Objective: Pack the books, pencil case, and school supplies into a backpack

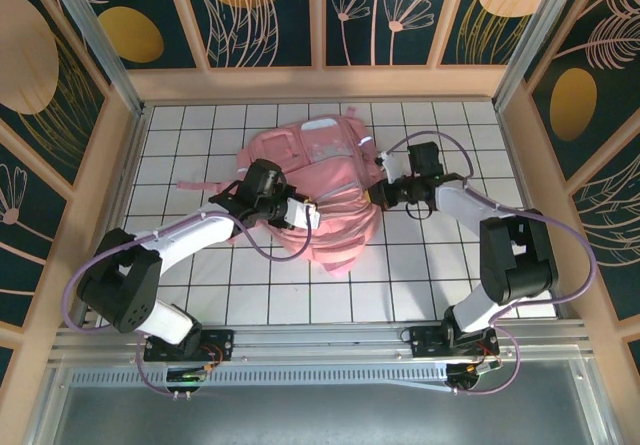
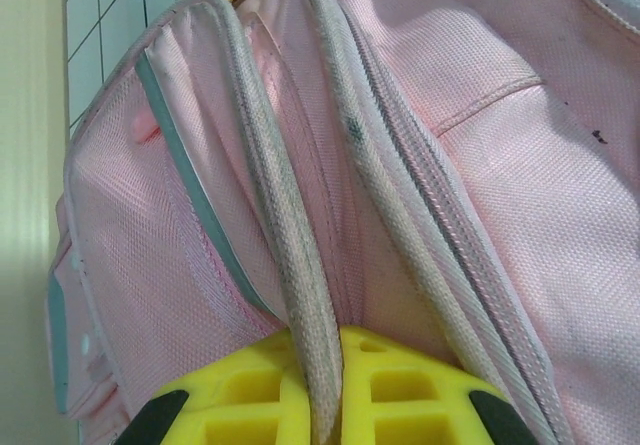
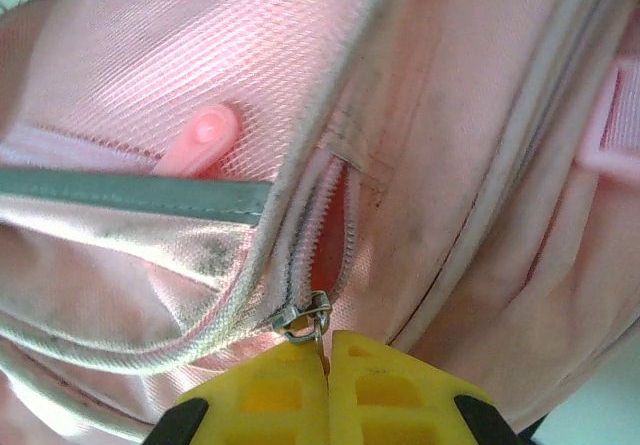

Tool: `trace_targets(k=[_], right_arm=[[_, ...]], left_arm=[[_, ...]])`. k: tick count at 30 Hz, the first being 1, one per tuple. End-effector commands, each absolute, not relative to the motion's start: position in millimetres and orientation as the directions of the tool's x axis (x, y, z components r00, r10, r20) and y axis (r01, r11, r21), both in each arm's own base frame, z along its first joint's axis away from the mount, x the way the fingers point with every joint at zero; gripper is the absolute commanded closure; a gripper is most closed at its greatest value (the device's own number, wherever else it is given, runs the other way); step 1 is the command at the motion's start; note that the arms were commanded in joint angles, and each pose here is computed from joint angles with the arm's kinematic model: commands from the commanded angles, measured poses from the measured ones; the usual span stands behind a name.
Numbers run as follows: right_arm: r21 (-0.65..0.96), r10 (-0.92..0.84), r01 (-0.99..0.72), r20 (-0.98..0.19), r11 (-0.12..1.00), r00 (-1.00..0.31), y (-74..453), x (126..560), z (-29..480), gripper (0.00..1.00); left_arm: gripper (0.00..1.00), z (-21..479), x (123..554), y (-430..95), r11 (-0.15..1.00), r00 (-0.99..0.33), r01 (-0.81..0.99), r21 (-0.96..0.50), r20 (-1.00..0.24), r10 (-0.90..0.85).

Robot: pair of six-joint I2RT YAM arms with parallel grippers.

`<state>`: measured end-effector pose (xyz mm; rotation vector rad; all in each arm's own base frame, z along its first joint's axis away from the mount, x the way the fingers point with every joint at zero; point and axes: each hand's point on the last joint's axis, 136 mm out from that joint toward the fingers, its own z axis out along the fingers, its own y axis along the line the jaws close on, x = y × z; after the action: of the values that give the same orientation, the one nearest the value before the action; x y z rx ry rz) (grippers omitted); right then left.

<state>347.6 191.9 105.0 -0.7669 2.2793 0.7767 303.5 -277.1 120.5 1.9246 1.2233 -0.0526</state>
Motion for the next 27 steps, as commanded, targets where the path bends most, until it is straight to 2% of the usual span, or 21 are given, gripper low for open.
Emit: trace_targets(k=[1, 3, 6, 9, 14, 17, 23, 25, 27], right_arm=[[-0.231, -0.535, -0.680, -0.798, 0.696, -0.276, 136, 419, 140, 1.00], [-0.293, -0.592, -0.730, -0.785, 0.617, -0.185, 142, 423, 148, 1.00], [-0.311, -0.630, -0.794, -0.768, 0.522, -0.114, 142, 426, 156, 1.00], [-0.384, -0.682, -0.845, -0.731, 0.372, 0.032, 144, 422, 159, 1.00], [-0.514, -0.736, -0.821, -0.652, 0.249, 0.185, 149, 432, 161, 1.00], [-0.550, -0.770, -0.812, -0.599, 0.197, 0.218, 158, 442, 149, 1.00], [-0.553, -0.787, -0.811, -0.579, 0.188, 0.213, 174, 463, 135, 1.00], [-0.554, -0.756, -0.793, -0.624, 0.252, 0.196, 176, 473, 142, 1.00], [-0.510, -0.712, -0.779, -0.692, 0.364, 0.121, 175, 488, 149, 1.00]], left_arm=[[1.00, 100, 254, -262, -0.326, 0.574, 0.795, 0.511, -0.462, 0.676], [1.00, 97, 252, -261, -0.338, 0.583, 0.790, 0.511, -0.458, 0.671], [1.00, 93, 250, -260, -0.342, 0.586, 0.788, 0.511, -0.456, 0.670], [1.00, 91, 250, -258, -0.343, 0.588, 0.784, 0.518, -0.445, 0.675], [1.00, 86, 247, -257, -0.345, 0.594, 0.780, 0.521, -0.445, 0.670], [1.00, 83, 243, -259, -0.362, 0.610, 0.769, 0.526, -0.438, 0.660], [1.00, 82, 235, -263, -0.389, 0.639, 0.751, 0.534, -0.439, 0.632], [1.00, 84, 233, -265, -0.393, 0.648, 0.744, 0.540, -0.440, 0.622], [1.00, 82, 232, -265, -0.398, 0.650, 0.742, 0.539, -0.436, 0.622]])
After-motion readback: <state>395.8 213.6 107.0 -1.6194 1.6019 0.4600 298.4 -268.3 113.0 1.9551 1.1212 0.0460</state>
